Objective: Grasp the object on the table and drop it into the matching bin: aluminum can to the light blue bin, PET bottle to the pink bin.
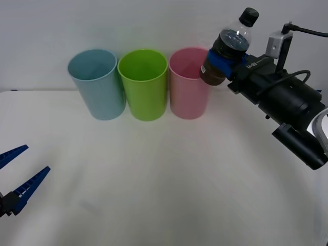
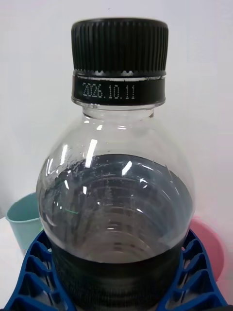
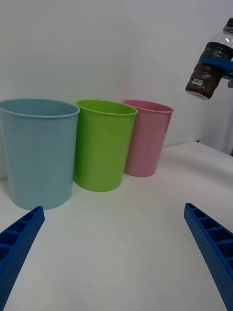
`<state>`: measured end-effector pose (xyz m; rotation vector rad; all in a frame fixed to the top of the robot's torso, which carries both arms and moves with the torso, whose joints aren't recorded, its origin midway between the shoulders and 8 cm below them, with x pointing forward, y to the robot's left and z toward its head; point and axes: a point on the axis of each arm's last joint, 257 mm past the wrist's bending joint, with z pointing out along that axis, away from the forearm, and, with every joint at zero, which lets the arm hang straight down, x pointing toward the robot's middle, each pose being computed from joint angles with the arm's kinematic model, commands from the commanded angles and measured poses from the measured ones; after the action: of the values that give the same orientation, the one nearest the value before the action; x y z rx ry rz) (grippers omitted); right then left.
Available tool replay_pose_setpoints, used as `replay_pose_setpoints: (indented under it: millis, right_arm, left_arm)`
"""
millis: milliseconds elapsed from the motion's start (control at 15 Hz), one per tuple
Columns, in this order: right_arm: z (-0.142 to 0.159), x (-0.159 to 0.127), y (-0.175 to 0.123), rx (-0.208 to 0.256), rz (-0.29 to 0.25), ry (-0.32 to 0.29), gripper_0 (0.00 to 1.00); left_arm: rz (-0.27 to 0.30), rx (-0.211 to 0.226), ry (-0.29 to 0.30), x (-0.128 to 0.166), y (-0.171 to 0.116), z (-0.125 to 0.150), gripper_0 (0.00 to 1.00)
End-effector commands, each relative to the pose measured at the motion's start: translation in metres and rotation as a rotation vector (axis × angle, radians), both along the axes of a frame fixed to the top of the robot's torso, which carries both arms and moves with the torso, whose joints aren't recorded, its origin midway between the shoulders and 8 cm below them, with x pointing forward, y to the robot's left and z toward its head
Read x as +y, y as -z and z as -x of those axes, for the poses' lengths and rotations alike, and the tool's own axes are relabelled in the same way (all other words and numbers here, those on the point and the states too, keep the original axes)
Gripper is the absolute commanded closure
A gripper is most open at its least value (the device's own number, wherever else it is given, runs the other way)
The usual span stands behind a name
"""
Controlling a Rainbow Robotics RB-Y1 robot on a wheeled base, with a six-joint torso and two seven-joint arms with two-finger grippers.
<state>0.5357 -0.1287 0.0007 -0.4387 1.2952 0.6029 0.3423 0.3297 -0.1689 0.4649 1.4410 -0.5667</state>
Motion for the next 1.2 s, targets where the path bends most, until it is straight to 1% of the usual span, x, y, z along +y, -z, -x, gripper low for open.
replay_pose_setpoints:
  millis: [67,200,333,467,600,733,933,1067,1200]
  right_arm:
    - [-0.021,-0.001,-0.002,-0.004,0.011,0.027,1.00]
    - [-0.039,0.000,-0.004,0.003,0.010,0.044,1.00]
    - [-0.055,0.000,-0.003,0.004,0.021,0.072,1.00]
    - [-0.070,0.005,-0.005,0.017,0.010,0.076,1.00]
    - [-0.084,0.009,-0.005,0.024,0.013,0.095,1.00]
    - [-0.098,0.015,-0.004,0.039,0.010,0.101,1.00]
    - [-0.115,0.024,-0.006,0.045,0.014,0.124,1.00]
    - [-0.123,0.030,-0.009,0.048,0.012,0.129,1.00]
    - [-0.129,0.036,-0.006,0.058,0.015,0.133,1.00]
  left_arm:
    - [0.000,0.000,0.000,0.000,0.000,0.000,0.00]
    - [0.000,0.000,0.000,0.000,0.000,0.000,0.00]
    - [0.000,0.000,0.000,0.000,0.000,0.000,0.00]
    - [0.000,0.000,0.000,0.000,0.000,0.000,0.00]
    - [0.000,0.000,0.000,0.000,0.000,0.000,0.00]
    - [0.000,0.000,0.000,0.000,0.000,0.000,0.00]
    - [0.000,0.000,0.000,0.000,0.000,0.000,0.00]
    - [0.000,0.000,0.000,0.000,0.000,0.000,0.00]
    - [0.000,0.000,0.000,0.000,0.000,0.000,0.00]
